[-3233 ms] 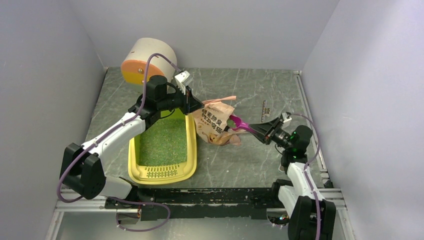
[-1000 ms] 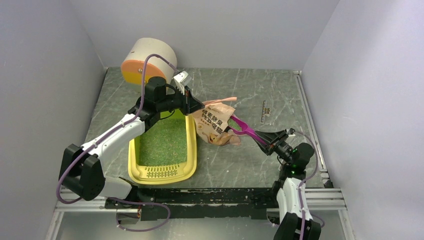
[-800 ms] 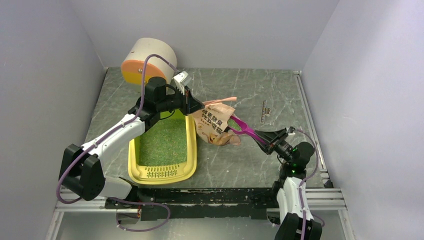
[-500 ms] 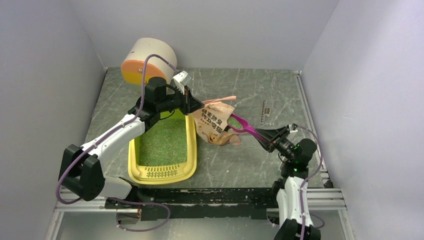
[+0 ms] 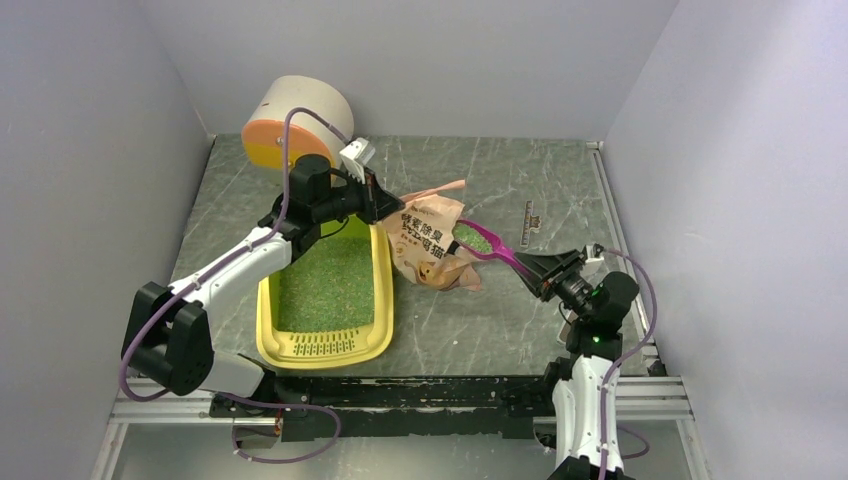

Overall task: Fill the litter box with clean litter
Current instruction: 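Scoop the cat litter from the cat litter bag.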

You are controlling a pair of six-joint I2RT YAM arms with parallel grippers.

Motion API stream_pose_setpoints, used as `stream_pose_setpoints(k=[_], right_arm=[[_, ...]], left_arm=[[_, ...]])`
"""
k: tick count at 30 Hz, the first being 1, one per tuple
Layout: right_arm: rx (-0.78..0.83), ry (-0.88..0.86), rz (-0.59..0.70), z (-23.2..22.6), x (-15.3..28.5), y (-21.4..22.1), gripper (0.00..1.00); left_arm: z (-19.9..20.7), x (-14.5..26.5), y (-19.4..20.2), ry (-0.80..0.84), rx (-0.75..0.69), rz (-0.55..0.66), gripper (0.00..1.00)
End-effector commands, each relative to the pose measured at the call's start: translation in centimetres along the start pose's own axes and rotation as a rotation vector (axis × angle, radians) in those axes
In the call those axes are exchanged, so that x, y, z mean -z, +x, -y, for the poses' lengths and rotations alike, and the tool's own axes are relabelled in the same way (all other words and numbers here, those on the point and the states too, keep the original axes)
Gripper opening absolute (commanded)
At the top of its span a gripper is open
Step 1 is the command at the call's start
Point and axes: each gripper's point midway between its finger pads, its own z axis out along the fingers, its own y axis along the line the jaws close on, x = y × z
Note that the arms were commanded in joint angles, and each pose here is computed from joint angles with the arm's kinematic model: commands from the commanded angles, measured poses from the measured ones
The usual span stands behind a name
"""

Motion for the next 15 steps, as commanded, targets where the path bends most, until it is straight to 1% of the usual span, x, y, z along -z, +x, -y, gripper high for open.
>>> stream_pose_setpoints(k=[1, 10, 15], right_arm=[[0.082, 0.001, 0.042, -1.8, 0.0, -0.8, 0.00], [0.137, 0.032, 0.062, -2.4, 0.2, -1.1, 0.00], [0.150, -0.012, 0.038, -3.6, 0.2, -0.7, 0.00]], left_arm=[[-2.2, 0.1, 0.2, -0.059, 0.032, 0.029, 0.05], [-3.0, 0.1, 1.2, -0.066, 0.060, 0.027, 0.05], [-3.4, 0.1, 1.4, -0.077, 0.064, 0.020, 0.05]])
